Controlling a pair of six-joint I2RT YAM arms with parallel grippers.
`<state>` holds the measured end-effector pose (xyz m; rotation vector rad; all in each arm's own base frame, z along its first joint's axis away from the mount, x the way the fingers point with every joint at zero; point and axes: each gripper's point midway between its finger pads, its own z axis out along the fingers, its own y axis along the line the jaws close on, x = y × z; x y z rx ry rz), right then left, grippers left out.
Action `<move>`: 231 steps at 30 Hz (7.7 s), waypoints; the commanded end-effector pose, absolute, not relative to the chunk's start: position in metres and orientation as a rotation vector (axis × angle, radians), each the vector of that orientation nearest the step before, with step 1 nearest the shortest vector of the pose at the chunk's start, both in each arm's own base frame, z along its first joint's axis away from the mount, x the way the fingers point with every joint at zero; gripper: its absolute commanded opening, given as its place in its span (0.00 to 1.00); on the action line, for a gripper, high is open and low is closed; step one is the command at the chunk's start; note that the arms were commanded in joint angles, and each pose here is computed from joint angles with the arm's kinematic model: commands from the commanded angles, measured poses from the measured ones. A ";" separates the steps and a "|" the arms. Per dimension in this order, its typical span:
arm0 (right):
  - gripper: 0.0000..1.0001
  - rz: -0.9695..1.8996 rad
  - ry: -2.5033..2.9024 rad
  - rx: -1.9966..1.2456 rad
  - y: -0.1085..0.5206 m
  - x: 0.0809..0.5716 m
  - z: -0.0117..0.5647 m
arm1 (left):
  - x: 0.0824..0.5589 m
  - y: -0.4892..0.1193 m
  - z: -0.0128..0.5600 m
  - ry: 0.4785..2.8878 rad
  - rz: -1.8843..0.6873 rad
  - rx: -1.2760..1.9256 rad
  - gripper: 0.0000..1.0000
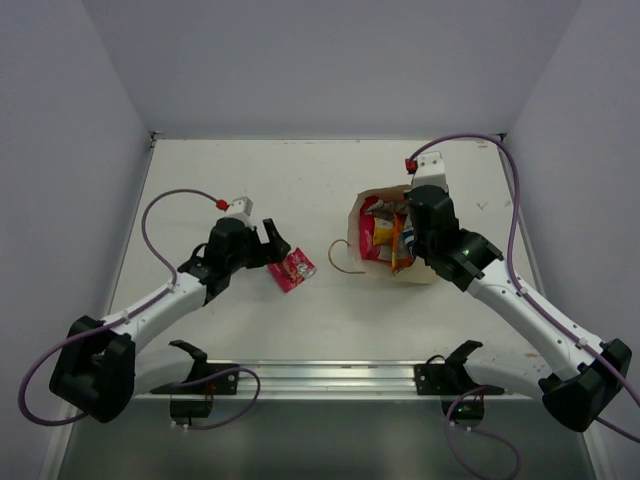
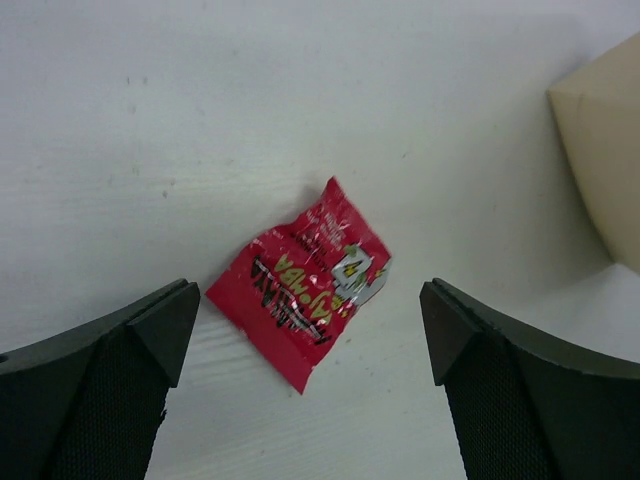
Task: Take the snacks out of the paper bag
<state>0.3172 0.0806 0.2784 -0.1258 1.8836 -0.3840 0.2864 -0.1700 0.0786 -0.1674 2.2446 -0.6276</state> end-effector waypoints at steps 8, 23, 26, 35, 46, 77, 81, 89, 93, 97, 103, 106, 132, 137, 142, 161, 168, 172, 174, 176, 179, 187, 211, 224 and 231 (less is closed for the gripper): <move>0.00 -0.352 1.848 -0.094 0.081 0.317 0.292 | 0.301 -0.225 0.255 2.029 -0.720 -0.029 0.98; 0.00 -0.312 1.867 -0.095 0.089 0.318 0.289 | 0.270 -0.388 0.308 2.011 -0.837 0.170 0.78; 0.00 -0.306 1.865 -0.092 0.089 0.318 0.290 | 0.278 -0.405 0.286 2.054 -0.808 0.188 0.68; 0.00 -0.276 1.874 -0.096 0.091 0.315 0.288 | 0.299 -0.424 0.217 2.171 -0.669 0.177 0.61; 0.00 -0.225 1.882 -0.092 0.096 0.313 0.285 | 0.314 -0.433 0.174 2.233 -0.571 0.190 0.48; 0.00 -0.239 1.873 -0.074 0.083 0.300 0.287 | 0.358 -0.195 0.264 1.950 -0.644 -0.096 0.00; 0.00 -0.237 1.874 -0.083 0.084 0.300 0.287 | 0.384 -0.222 0.214 2.027 -0.720 -0.043 0.00; 0.00 -0.225 1.882 -0.096 0.086 0.299 0.285 | 0.414 -0.264 0.149 2.044 -0.881 0.017 0.01; 0.00 -0.220 1.886 -0.105 0.089 0.301 0.284 | 0.416 -0.265 0.076 2.206 -0.829 0.016 0.28; 0.00 -0.228 1.896 -0.110 0.088 0.300 0.283 | 0.409 -0.253 0.060 2.277 -0.747 0.009 0.69; 0.00 -0.231 1.890 -0.111 0.087 0.300 0.282 | 0.404 -0.242 0.165 2.122 -0.719 -0.008 0.98; 0.00 -0.235 1.894 -0.117 0.087 0.300 0.281 | 0.387 -0.250 0.234 2.021 -0.734 0.025 0.98; 0.00 -0.178 1.862 -0.117 0.091 0.298 0.307 | 0.283 -0.462 0.217 2.104 -0.779 0.299 0.61; 0.00 -0.160 1.863 -0.120 0.092 0.296 0.307 | 0.300 -0.470 0.187 2.137 -0.670 0.297 0.60; 0.00 -0.146 1.856 -0.125 0.093 0.295 0.308 | 0.314 -0.471 0.171 2.148 -0.608 0.274 0.52; 0.00 -0.286 1.888 -0.110 0.078 0.299 0.285 | 0.298 -0.358 0.325 1.922 -0.650 0.201 0.00; 0.00 -0.308 1.886 -0.100 0.074 0.298 0.285 | 0.320 -0.234 0.403 1.736 -0.579 -0.033 0.00; 0.00 -0.290 1.893 -0.103 0.076 0.296 0.285 | 0.341 -0.180 0.397 1.722 -0.498 -0.119 0.00; 0.00 -0.284 1.894 -0.104 0.076 0.295 0.285 | 0.360 -0.164 0.377 1.745 -0.483 -0.148 0.00; 0.00 -0.276 1.894 -0.102 0.077 0.295 0.286 | 0.381 -0.151 0.351 1.789 -0.444 -0.176 0.00; 0.00 -0.262 1.890 -0.106 0.077 0.293 0.288 | 0.413 -0.152 0.317 1.826 -0.452 -0.174 0.00; 0.00 -0.227 1.899 -0.129 0.082 0.291 0.283 | 0.477 -0.146 0.189 1.962 -0.575 -0.209 0.00; 0.00 -0.233 1.913 -0.152 0.089 0.298 0.284 | 0.324 -0.271 0.339 1.894 -0.756 0.050 0.92; 0.00 -0.242 1.893 -0.096 0.084 0.298 0.295 | 0.266 -0.416 0.303 2.023 -0.822 0.312 0.77; 0.00 -0.251 1.845 -0.084 0.079 0.297 0.316 | 0.266 -0.409 0.265 2.103 -0.711 0.259 0.77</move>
